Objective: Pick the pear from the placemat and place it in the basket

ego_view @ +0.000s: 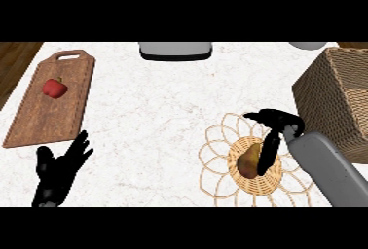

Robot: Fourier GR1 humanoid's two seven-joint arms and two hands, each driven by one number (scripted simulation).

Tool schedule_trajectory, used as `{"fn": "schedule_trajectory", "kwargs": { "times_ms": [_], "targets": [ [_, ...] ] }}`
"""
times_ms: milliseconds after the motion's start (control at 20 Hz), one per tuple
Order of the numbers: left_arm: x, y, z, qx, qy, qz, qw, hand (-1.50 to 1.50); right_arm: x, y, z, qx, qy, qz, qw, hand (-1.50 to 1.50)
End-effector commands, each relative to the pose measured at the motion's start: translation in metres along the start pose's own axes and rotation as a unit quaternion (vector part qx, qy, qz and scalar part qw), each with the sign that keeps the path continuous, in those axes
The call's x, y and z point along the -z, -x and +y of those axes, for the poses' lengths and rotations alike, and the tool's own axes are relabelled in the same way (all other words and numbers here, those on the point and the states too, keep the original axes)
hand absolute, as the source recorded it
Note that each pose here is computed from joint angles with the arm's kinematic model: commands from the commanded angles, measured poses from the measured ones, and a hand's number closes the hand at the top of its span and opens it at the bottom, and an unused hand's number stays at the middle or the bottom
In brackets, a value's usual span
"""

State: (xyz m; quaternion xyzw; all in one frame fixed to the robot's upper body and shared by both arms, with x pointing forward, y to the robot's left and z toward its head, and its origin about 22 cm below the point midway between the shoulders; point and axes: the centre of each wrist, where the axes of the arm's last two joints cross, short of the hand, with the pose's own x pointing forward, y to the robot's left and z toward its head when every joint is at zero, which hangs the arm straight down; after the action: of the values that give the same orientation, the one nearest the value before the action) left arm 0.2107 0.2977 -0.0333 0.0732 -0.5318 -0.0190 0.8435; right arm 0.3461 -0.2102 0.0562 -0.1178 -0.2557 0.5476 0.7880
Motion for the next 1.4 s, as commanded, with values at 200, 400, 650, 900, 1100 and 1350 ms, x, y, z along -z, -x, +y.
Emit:
{"fn": "schedule_trajectory", "kwargs": {
  "times_ms": [200,400,650,900,1100,1350],
  "targets": [
    [-0.002,0.022,0.012,0.0,0.003,0.057,0.9984,0.0,0.004,0.001,0.018,-0.011,-0.003,0.007,1.0,-1.5],
    [-0.006,0.011,-0.014,0.001,-0.009,0.049,0.9988,0.0,0.007,-0.004,0.012,-0.007,0.001,0.016,1.0,-1.5],
    [-0.009,0.01,-0.002,0.006,0.008,0.054,0.9985,0.0,0.025,0.007,0.043,-0.015,-0.009,0.009,1.0,1.5],
    [-0.003,0.018,-0.006,-0.002,-0.002,0.056,0.9984,0.0,0.017,-0.006,0.036,-0.074,0.029,-0.027,0.996,1.5],
    [-0.006,0.02,-0.005,0.001,0.002,0.055,0.9985,0.0,0.028,0.026,0.036,-0.089,0.031,-0.028,0.995,1.5],
    [0.003,0.006,0.0,-0.006,0.001,0.057,0.9983,0.0,0.019,0.011,0.054,-0.113,0.084,-0.04,0.989,1.5]
  ]
}}
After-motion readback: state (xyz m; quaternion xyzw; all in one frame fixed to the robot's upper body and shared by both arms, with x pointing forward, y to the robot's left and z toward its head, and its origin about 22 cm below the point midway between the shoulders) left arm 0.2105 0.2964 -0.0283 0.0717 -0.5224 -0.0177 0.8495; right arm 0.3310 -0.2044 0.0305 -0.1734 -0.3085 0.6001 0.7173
